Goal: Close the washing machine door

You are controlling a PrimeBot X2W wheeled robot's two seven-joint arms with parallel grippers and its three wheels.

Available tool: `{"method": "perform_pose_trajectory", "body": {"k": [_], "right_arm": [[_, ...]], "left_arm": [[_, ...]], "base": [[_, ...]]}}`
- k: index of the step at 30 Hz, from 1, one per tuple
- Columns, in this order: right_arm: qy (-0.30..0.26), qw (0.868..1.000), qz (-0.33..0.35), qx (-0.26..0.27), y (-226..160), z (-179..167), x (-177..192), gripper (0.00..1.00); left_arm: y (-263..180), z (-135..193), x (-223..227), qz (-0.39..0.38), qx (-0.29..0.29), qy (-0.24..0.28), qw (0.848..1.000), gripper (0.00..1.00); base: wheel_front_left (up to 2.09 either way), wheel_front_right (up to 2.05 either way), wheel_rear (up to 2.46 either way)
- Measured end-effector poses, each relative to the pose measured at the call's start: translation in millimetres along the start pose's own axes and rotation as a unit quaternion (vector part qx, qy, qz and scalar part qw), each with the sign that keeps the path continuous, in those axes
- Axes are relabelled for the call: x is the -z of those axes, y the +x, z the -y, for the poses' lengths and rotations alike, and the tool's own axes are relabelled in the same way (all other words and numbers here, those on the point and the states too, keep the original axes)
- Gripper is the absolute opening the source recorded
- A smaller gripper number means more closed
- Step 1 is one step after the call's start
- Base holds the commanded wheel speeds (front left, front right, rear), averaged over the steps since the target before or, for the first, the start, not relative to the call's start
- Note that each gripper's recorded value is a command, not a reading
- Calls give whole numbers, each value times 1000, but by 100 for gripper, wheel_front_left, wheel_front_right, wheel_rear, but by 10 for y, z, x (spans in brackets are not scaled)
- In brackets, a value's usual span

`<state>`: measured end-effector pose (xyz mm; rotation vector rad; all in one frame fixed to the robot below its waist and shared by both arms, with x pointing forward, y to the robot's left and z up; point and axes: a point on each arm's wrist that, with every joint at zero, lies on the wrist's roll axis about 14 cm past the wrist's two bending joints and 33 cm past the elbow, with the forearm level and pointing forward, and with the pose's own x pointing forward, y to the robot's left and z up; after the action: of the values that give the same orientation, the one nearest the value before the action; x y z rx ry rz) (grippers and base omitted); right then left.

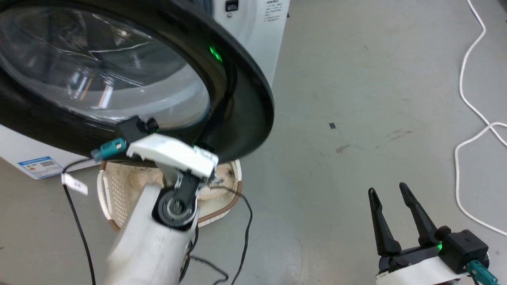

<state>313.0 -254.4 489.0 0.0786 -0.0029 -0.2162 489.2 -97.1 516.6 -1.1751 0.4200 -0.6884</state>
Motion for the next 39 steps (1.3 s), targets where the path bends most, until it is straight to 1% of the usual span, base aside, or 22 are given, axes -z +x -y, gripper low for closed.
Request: {"method": "perform_pose_trajectory", "body": {"k": [5, 9, 13, 15, 16, 17, 19, 22, 24, 26, 27, 28, 29, 30, 31, 32, 35, 38, 39], "right_arm": [[7, 1000, 3, -3, 19, -24, -12, 100], [12, 1000, 10, -17, 60, -105, -38, 100], [14, 999, 19, -33, 101, -196, -78, 100], [14, 999, 24, -43, 116, -248, -102, 100], [13, 998, 26, -48, 122, -277, -114, 100], [12, 998, 28, -54, 127, -313, -123, 100], [11, 997, 34, -66, 144, -379, -149, 100], [13, 995, 38, -86, 165, -500, -168, 100], [15, 994, 42, -102, 187, -595, -183, 100], [16, 992, 45, -120, 207, -699, -200, 100], [16, 990, 47, -130, 217, -756, -211, 100], [17, 989, 48, -139, 224, -812, -219, 100], [17, 987, 49, -150, 231, -873, -226, 100], [18, 986, 50, -160, 237, -934, -230, 100], [18, 984, 51, -170, 242, -996, -235, 100], [18, 982, 52, -179, 246, -1054, -241, 100], [21, 977, 55, -203, 251, -1210, -259, 100], [18, 972, 52, -229, 250, -1341, -247, 100], [14, 970, 51, -239, 247, -1383, -238, 48]], "left_arm": [[85, 49, -12, 2, 2, -1, 1000, 0], [10, 57, 4, -1, -3, 2, 1000, 0], [-163, 109, 51, -7, 0, 20, 1000, 0], [-322, 85, 70, -10, -4, 53, 999, 0], [-416, 60, 65, -11, -7, 84, 996, 0], [-514, 25, 45, -10, -10, 128, 992, 0], [-728, -90, -95, 8, -25, 215, 976, 0], [-1030, -193, -332, 40, -48, 318, 946, 0], [-1190, -186, -462, 53, -60, 387, 919, 0], [-1349, -160, -625, 77, -80, 442, 890, 0], [-1442, -157, -698, 84, -92, 476, 870, 0], [-1535, -146, -778, 98, -104, 494, 858, 0], [-1633, -116, -878, 120, -119, 500, 849, 0], [-1725, -67, -949, 137, -127, 515, 836, 10], [-1814, -14, -1016, 153, -134, 532, 822, 55], [-1900, 38, -1071, 171, -142, 540, 812, 100], [-2151, 123, -1123, 205, -164, 560, 786, 100], [-2351, 38, -1036, 207, -193, 563, 777, 100], [-2407, 17, -1022, 211, -202, 562, 774, 100]], "base": [[0, 0, 0], [0, 0, 0], [0, 0, 0], [0, 0, 0], [0, 0, 0], [0, 0, 0], [0, 0, 0], [0, 0, 0], [0, 0, 0], [0, 0, 0], [0, 0, 0], [0, 0, 0], [0, 0, 0], [0, 0, 0], [0, 0, 0], [0, 0, 0], [0, 0, 0], [0, 0, 0], [0, 0, 0]]}}
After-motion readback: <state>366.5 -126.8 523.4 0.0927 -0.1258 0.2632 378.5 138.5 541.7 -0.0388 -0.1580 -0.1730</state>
